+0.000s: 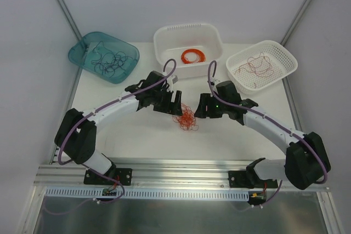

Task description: Untangle the cables

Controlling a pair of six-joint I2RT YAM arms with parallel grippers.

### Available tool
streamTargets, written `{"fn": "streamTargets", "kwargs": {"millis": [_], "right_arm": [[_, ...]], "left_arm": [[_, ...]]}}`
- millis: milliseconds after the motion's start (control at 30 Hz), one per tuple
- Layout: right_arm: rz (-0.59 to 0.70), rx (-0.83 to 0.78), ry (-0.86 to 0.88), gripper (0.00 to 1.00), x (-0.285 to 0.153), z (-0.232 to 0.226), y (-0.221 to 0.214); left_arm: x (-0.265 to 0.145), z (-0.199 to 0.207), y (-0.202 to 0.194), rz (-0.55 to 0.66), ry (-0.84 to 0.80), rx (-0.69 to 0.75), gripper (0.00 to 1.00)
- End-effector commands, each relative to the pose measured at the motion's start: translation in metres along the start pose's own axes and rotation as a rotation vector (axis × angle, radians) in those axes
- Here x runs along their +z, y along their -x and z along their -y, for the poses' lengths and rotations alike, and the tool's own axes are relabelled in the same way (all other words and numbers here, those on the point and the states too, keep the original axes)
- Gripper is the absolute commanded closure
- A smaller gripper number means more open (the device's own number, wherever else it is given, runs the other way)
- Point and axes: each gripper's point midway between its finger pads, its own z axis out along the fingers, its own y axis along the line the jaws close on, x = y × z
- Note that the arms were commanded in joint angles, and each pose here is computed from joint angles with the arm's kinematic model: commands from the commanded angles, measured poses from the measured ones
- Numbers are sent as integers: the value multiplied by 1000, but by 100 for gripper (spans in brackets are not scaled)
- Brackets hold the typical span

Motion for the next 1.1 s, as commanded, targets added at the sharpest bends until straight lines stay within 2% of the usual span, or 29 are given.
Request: {"fn": "streamTargets", "kwargs": {"millis": [0,200,300,600,833,1033,1067], "right_arm": [[88,-52,-54,38,-24,-3,26],[114,-40,-47,29,-27,-8,36],[110,-13,-29,28,-22,-10,33],[91,17,29,28,-13,-19,25],[85,10,45,28,-8,-26,23],[61,11,60,28,2,-32,17],[57,6,64,28,3,-33,15]], "left_arm": [[3,21,27,69,-19,64,24],[25,16,35,66,46,64,31],[32,10,33,49,65,49,36],[12,-6,26,109,148,24,36],[14,-11,12,87,155,-23,39],[28,-16,6,46,163,-30,49],[29,-16,7,46,161,-33,56]]}}
